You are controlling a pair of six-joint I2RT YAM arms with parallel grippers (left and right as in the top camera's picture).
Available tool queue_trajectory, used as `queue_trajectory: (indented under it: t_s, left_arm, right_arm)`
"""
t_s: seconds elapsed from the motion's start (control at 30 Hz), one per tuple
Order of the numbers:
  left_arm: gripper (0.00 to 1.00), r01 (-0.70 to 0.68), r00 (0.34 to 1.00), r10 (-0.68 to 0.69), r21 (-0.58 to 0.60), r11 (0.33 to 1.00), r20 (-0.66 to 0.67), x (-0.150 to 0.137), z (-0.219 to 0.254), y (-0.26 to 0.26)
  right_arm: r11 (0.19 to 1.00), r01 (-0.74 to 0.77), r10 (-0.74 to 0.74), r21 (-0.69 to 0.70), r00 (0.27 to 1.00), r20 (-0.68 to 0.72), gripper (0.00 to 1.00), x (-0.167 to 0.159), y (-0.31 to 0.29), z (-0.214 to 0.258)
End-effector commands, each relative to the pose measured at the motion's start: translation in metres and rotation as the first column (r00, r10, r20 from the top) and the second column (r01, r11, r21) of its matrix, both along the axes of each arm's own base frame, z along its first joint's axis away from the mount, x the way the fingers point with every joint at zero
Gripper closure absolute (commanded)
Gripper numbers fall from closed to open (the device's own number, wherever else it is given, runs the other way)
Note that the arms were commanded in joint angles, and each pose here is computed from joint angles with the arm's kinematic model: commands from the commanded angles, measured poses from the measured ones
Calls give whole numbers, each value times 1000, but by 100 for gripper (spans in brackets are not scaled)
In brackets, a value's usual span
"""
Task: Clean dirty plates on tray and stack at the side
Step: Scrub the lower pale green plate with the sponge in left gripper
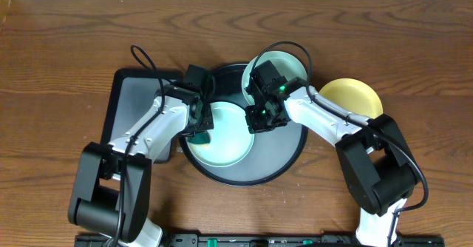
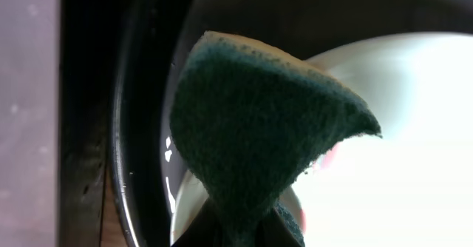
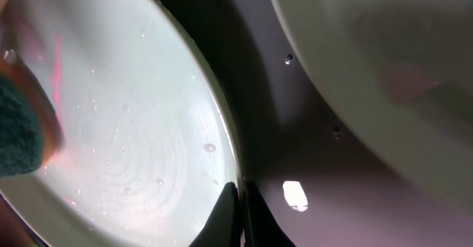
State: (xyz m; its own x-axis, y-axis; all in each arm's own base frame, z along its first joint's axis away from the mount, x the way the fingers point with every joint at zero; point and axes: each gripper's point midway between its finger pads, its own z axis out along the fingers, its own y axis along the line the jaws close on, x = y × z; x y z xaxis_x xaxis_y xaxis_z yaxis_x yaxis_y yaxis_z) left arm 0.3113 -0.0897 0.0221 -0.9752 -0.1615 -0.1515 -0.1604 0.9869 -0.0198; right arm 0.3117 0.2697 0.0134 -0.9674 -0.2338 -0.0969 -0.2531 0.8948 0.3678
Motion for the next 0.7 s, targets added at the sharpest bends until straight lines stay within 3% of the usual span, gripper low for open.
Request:
queue_trajectory:
  t_s: [0.0, 0.1, 0.27, 0.43, 0.57, 0.67]
  left_arm:
    - [92, 132, 986, -145, -135, 982, -86, -17, -10, -22]
    - [93, 214, 951, -270, -305, 928, -155, -44, -5, -52]
    - [93, 275, 921, -344, -317, 908, -184, -57, -10, -59]
    - [92, 294, 929, -346, -306, 906, -134, -40, -20, -62]
    - [93, 272, 954, -286, -151, 950, -84, -18, -26, -41]
    - [93, 22, 999, -19, 134, 991, -26, 0, -25, 9]
  right_arm:
    - [1000, 12, -12, 0, 1000, 3, 99, 3, 2, 3]
    - [1000, 12, -12, 1, 1000, 4, 99, 3, 2, 3]
    - [1000, 12, -12, 2, 1000, 5, 99, 3, 2, 3]
    - [1000, 8, -8, 22, 1000, 6, 99, 4, 6, 4]
    - [1000, 6, -6, 25, 1000, 1, 99, 3, 6, 4]
    - [1000, 6, -6, 24, 1000, 0, 99, 3, 6, 4]
